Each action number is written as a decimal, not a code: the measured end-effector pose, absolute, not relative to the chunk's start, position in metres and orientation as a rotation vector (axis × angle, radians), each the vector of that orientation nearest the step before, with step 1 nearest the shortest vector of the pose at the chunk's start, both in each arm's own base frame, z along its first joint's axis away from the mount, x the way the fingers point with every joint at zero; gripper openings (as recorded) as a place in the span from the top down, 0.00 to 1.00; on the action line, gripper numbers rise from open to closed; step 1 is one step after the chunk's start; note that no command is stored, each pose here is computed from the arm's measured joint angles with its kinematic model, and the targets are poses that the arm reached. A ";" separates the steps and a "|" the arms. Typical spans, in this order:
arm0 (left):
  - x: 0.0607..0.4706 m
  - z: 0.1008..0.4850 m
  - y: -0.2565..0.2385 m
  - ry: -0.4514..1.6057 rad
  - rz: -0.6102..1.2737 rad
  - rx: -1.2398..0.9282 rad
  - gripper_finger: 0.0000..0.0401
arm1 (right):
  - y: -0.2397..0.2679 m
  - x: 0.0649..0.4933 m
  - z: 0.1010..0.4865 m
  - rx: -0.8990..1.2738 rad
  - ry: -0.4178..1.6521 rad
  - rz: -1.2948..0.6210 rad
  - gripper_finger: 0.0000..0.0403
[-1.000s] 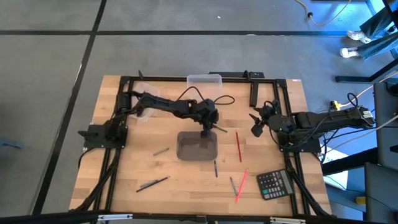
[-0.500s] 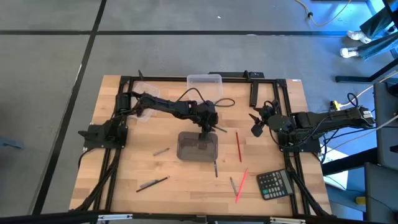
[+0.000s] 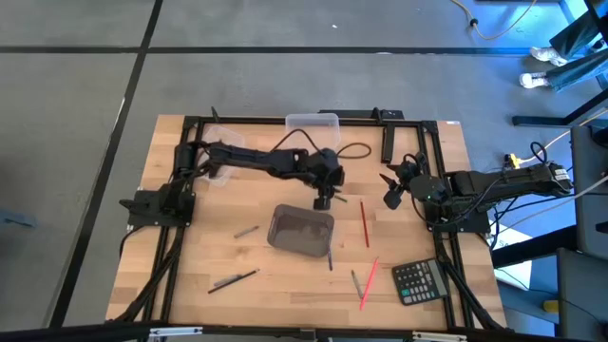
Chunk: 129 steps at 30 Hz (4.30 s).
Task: Sort crayons/erasers/pens/pencils in bins
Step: Put the green pencil into the right transparent bin
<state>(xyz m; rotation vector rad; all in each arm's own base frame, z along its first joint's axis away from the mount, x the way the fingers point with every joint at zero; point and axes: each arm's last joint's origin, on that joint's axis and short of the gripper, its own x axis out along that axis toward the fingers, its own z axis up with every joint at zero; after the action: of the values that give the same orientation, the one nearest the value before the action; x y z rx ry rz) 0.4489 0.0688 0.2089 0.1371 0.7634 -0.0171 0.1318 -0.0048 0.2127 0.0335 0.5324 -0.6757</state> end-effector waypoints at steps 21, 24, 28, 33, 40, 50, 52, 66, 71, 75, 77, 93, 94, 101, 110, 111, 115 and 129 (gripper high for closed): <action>0.416 0.153 0.106 0.920 -0.072 0.078 0.78 | -0.005 0.132 0.212 0.037 0.540 -0.669 0.58; 0.413 0.148 0.105 0.932 -0.079 0.083 0.78 | -0.005 0.132 0.212 0.037 0.540 -0.669 0.58; 0.409 0.143 0.104 0.951 -0.086 0.084 0.78 | -0.005 0.132 0.212 0.038 0.539 -0.669 0.58; 0.405 0.136 0.103 0.977 -0.093 0.106 0.78 | -0.005 0.132 0.212 0.038 0.539 -0.668 0.58; 0.399 0.128 0.104 1.006 -0.080 0.149 0.78 | -0.005 0.132 0.212 0.039 0.538 -0.669 0.58; 0.392 0.120 0.103 1.008 -0.088 0.150 0.82 | -0.005 0.132 0.213 0.042 0.532 -0.668 0.58; 0.392 0.120 0.103 1.009 -0.088 0.149 0.85 | -0.005 0.132 0.213 0.045 0.529 -0.668 0.58; 0.393 0.122 0.108 0.999 -0.049 0.105 0.97 | -0.004 0.133 0.213 0.055 0.536 -0.645 0.58; 0.400 0.136 0.112 1.003 -0.007 0.098 0.96 | -0.004 0.133 0.213 0.055 0.536 -0.645 0.58; 0.409 0.162 0.116 1.031 0.038 0.122 0.98 | -0.004 0.132 0.213 0.055 0.537 -0.645 0.58; 0.412 0.173 0.118 1.056 0.061 0.135 0.98 | -0.004 0.132 0.213 0.054 0.537 -0.645 0.58; 0.408 0.282 0.163 1.178 0.282 0.405 0.97 | -0.004 0.132 0.213 0.051 0.539 -0.645 0.58; 0.405 0.286 0.167 1.184 0.290 0.398 0.97 | -0.004 0.132 0.213 0.051 0.539 -0.645 0.58; 0.384 0.280 0.211 1.199 0.397 0.284 0.98 | -0.004 0.132 0.212 0.050 0.541 -0.645 0.58; 0.366 0.227 0.246 1.123 0.356 0.161 0.98 | -0.004 0.132 0.212 0.052 0.539 -0.646 0.58; 0.366 0.223 0.247 1.098 0.352 0.158 0.98 | -0.004 0.133 0.213 0.053 0.537 -0.645 0.58; 0.369 0.211 0.247 1.011 0.322 0.156 0.98 | -0.004 0.133 0.213 0.052 0.528 -0.643 0.58; 0.358 0.181 0.250 0.994 0.313 0.133 0.98 | -0.004 0.134 0.215 0.037 0.521 -0.636 0.58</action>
<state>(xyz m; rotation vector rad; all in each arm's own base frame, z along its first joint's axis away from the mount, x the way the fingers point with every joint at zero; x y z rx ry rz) 0.3583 0.2499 0.1808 0.1326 0.9940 0.3133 0.1340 -0.0038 0.2146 0.0368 0.5207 -0.6364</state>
